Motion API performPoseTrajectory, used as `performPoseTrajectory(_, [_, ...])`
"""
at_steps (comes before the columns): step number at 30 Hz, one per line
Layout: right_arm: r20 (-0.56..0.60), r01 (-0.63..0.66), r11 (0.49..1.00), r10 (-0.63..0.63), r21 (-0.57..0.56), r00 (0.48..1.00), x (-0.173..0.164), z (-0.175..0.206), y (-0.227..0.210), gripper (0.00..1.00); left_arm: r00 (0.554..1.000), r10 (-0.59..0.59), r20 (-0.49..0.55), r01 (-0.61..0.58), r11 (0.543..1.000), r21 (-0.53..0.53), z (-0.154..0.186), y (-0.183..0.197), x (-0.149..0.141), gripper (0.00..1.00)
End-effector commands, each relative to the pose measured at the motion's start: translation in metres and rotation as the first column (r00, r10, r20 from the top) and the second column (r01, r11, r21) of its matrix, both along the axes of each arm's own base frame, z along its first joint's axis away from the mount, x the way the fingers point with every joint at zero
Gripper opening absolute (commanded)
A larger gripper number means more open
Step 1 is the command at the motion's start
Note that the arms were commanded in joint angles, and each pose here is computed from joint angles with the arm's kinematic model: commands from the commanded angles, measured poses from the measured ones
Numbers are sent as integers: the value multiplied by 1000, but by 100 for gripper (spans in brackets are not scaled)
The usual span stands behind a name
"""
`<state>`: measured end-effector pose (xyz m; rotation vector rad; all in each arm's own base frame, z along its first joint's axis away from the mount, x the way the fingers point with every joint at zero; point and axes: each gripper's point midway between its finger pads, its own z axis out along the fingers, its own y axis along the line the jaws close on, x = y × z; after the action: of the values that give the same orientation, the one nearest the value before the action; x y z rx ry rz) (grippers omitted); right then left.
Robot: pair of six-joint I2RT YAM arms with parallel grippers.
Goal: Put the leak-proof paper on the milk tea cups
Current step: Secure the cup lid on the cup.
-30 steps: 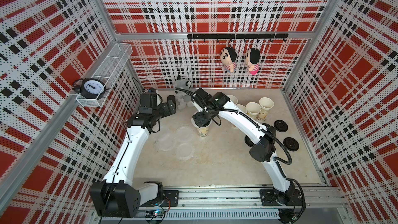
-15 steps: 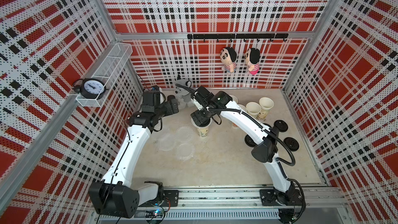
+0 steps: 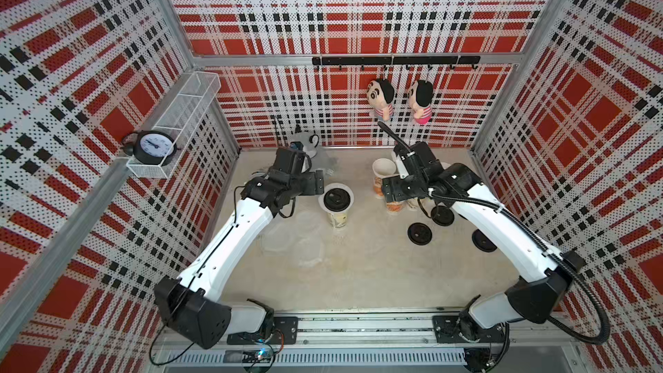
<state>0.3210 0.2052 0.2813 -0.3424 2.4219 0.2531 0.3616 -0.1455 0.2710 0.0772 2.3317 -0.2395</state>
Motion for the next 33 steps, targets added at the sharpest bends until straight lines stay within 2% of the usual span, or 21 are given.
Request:
performPoseTrajectory(1, [-16, 2, 999, -2, 45, 1000, -9, -14, 0, 87, 997, -48, -57, 51, 998, 43, -12, -17, -5, 85])
performPoseTrajectory(5, [-35, -4, 999, 5, 52, 999, -19, -27, -4, 85, 991, -74, -115, 83, 994, 77, -30, -35, -9, 74])
performPoseTrajectory(7, [-38, -7, 999, 9, 54, 999, -21, -29, -5, 85, 988, -75, -131, 87, 992, 88, -35, -40, -10, 73])
performPoseTrajectory(17, [-55, -20, 998, 23, 60, 998, -24, -42, -3, 84, 987, -71, -147, 86, 992, 93, -42, -48, -10, 68])
performPoseTrajectory(33, [-79, -24, 998, 29, 64, 996, -24, -53, 0, 84, 986, -41, -159, 63, 988, 138, -56, -44, -2, 67])
